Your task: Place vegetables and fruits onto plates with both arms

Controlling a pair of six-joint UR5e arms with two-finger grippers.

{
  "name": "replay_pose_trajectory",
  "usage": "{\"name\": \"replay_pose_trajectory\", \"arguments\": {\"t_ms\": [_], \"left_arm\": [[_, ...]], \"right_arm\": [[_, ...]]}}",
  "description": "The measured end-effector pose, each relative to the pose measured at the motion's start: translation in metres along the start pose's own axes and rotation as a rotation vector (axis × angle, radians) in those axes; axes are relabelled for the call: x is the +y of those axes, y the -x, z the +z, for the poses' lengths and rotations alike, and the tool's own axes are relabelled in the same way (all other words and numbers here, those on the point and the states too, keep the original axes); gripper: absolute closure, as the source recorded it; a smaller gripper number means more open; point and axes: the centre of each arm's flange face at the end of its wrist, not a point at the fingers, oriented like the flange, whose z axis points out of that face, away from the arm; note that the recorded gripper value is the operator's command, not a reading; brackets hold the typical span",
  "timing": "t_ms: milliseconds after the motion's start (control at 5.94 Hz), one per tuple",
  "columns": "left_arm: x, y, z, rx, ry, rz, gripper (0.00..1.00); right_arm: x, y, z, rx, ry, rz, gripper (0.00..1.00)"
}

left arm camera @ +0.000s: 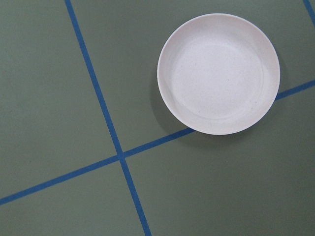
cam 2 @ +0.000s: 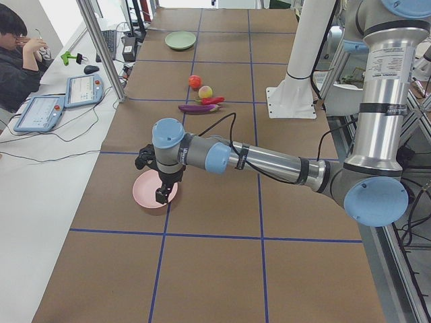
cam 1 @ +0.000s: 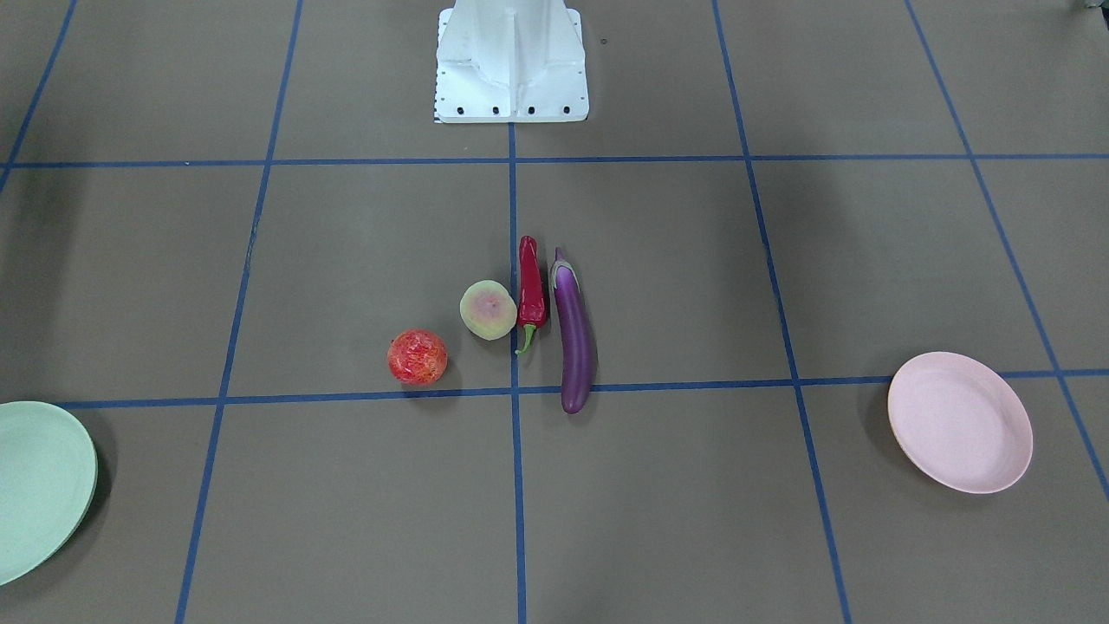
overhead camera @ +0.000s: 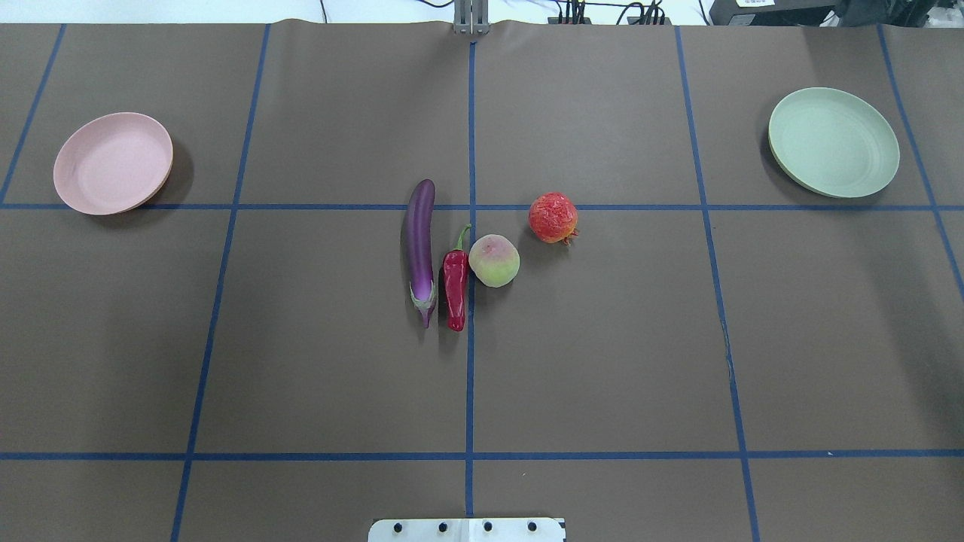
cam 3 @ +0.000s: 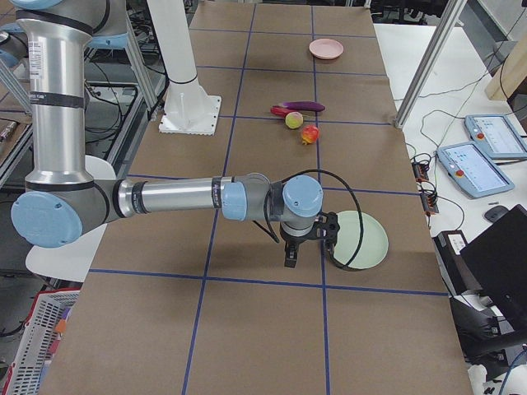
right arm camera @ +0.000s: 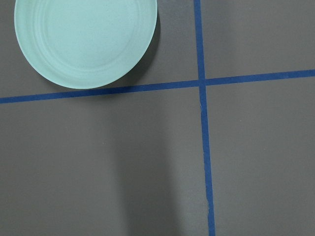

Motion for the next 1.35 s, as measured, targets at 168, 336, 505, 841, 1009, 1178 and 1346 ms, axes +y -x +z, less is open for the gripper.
{"name": "replay_pose_trajectory", "arguments": {"t_ms": [168,336,505,841,1009,1178,1346], "left_arm": [[-0.023,-0.014,-0.019,-0.004,-0.001,0.000,0.00],[-0.046,-0.035,-0.044,-0.004,0.016,-0.018,0.00],[-0.065,-0.059,-0.071,-0.004,0.030,-0.034,0.00],[-0.105,-0.114,-0.115,0.001,0.045,-0.088,0.00],[-0.131,-0.153,-0.129,0.009,0.065,-0.122,0.00],[-0.155,-0.196,-0.135,0.020,0.078,-0.173,0.00],[-0.173,-0.242,-0.134,0.035,0.084,-0.255,0.00]], "right_arm": [[0.000,0.000,0.000,0.003,-0.001,-0.001,0.00],[-0.001,0.002,-0.002,0.006,-0.004,-0.005,0.00],[-0.003,0.006,-0.004,0.009,-0.008,-0.013,0.00],[-0.002,0.002,0.000,0.028,-0.003,-0.011,0.00],[0.001,0.000,0.002,0.028,0.001,-0.010,0.00],[0.002,-0.001,0.002,0.027,0.000,-0.011,0.00],[0.001,-0.001,0.003,0.025,-0.006,-0.018,0.00]]}}
